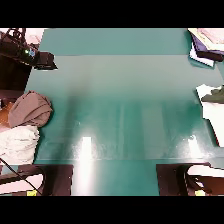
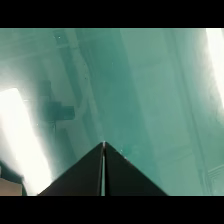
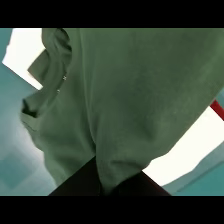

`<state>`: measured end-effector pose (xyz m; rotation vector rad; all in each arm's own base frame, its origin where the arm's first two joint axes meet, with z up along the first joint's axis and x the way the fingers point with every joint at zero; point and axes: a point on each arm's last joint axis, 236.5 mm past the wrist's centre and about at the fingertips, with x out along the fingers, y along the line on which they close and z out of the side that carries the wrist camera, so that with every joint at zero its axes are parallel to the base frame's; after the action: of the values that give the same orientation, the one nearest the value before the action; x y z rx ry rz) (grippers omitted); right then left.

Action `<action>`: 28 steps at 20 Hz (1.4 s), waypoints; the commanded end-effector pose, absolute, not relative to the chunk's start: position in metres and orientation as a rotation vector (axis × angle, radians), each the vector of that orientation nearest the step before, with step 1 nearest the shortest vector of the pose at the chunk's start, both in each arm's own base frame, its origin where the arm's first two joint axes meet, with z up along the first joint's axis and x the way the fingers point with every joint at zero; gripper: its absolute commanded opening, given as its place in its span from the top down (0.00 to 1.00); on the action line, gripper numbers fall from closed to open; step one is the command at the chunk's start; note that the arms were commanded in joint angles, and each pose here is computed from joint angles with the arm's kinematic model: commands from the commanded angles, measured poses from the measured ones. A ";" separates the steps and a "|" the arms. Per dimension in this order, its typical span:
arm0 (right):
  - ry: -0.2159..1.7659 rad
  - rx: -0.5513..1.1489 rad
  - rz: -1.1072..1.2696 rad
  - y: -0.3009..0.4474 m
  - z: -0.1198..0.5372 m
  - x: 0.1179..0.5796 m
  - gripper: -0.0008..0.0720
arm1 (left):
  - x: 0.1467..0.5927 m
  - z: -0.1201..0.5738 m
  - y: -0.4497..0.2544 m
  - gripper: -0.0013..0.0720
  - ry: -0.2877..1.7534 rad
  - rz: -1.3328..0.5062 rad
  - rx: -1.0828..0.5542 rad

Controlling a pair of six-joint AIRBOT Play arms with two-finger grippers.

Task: Fold the shirts.

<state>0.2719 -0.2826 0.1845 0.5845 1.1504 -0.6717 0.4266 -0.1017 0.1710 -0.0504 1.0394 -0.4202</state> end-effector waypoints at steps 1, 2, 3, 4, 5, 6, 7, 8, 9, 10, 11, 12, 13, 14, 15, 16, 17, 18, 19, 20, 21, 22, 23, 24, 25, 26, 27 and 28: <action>1.278 0.599 -0.767 -0.282 0.161 0.238 0.93 | 0.426 0.171 -0.102 0.95 1.038 -0.423 -0.045; 1.312 0.616 -0.761 -0.278 0.150 0.233 0.66 | 0.426 0.171 -0.102 0.95 1.038 -0.423 -0.045; 1.339 0.635 -0.759 -0.275 0.141 0.227 0.39 | 0.426 0.171 -0.102 0.95 1.038 -0.423 -0.045; 1.366 0.651 -0.760 -0.272 0.133 0.220 0.28 | 0.426 0.171 -0.101 0.95 1.039 -0.423 -0.045; 1.383 0.667 -0.764 -0.270 0.127 0.214 0.28 | 0.426 0.171 -0.102 0.95 1.041 -0.424 -0.045; 1.394 0.687 -0.774 -0.269 0.123 0.206 0.28 | 0.426 0.171 -0.102 0.95 1.042 -0.424 -0.045; 1.395 0.707 -0.785 -0.270 0.121 0.198 0.29 | 0.426 0.171 -0.102 0.95 1.042 -0.424 -0.045; 1.382 0.722 -0.786 -0.269 0.122 0.195 0.29 | 0.426 0.171 -0.102 0.95 1.042 -0.424 -0.045; 1.350 0.741 -0.773 -0.266 0.125 0.201 0.30 | 0.426 0.171 -0.102 0.95 1.038 -0.423 -0.045; 1.289 0.758 -0.720 -0.258 0.132 0.216 0.40 | 0.429 0.172 -0.102 0.95 1.027 -0.420 -0.047; 1.218 0.767 -0.648 -0.248 0.142 0.235 0.43 | 0.431 0.173 -0.102 0.95 1.020 -0.416 -0.053; 1.140 0.773 -0.555 -0.233 0.156 0.258 0.43 | 0.429 0.173 -0.102 0.95 1.028 -0.409 -0.066; 1.072 0.770 -0.466 -0.214 0.171 0.279 0.43 | 0.428 0.172 -0.102 0.95 1.035 -0.412 -0.065; 1.011 0.758 -0.376 -0.192 0.189 0.297 0.43 | 0.429 0.173 -0.102 0.95 1.028 -0.410 -0.065; 0.960 0.739 -0.302 -0.171 0.205 0.312 0.43 | 0.431 0.174 -0.102 0.95 1.021 -0.409 -0.066; 0.923 0.710 -0.227 -0.147 0.219 0.324 0.43 | 0.432 0.175 -0.102 0.95 1.013 -0.407 -0.067; 0.896 0.674 -0.173 -0.126 0.231 0.332 0.43 | 0.435 0.176 -0.102 0.95 1.003 -0.405 -0.068; 0.872 0.626 -0.127 -0.105 0.242 0.339 0.44 | 0.437 0.177 -0.102 0.95 0.993 -0.403 -0.069; 0.853 0.585 -0.072 -0.082 0.252 0.344 0.69 | 0.439 0.178 -0.102 0.95 0.983 -0.401 -0.070; 0.837 0.550 -0.022 -0.061 0.260 0.348 0.94 | 0.440 0.179 -0.101 0.95 0.976 -0.399 -0.071; 0.820 0.516 0.032 -0.039 0.268 0.350 0.96 | 0.441 0.180 -0.101 0.95 0.972 -0.399 -0.071; 0.809 0.485 0.079 -0.020 0.274 0.351 0.96 | 0.441 0.180 -0.101 0.95 0.970 -0.398 -0.072; 0.803 0.459 0.127 0.000 0.278 0.351 0.96 | 0.441 0.180 -0.101 0.95 0.971 -0.398 -0.072; 0.806 0.439 0.169 0.016 0.280 0.350 0.96 | 0.441 0.180 -0.101 0.95 0.971 -0.398 -0.072; 0.815 0.420 0.211 0.032 0.281 0.349 0.96 | 0.441 0.180 -0.101 0.95 0.971 -0.398 -0.072; 0.824 0.408 0.241 0.043 0.280 0.348 0.96 | 0.441 0.180 -0.101 0.95 0.971 -0.398 -0.072; 0.830 0.396 0.267 0.053 0.280 0.347 0.96 | 0.441 0.180 -0.101 0.95 0.971 -0.398 -0.072; 0.831 0.389 0.284 0.059 0.280 0.346 0.96 | 0.441 0.180 -0.101 0.95 0.971 -0.398 -0.072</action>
<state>0.3496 0.0239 0.2738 0.4275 0.8390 0.1891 0.4406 -0.1017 0.1792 -0.0714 0.9750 -0.3996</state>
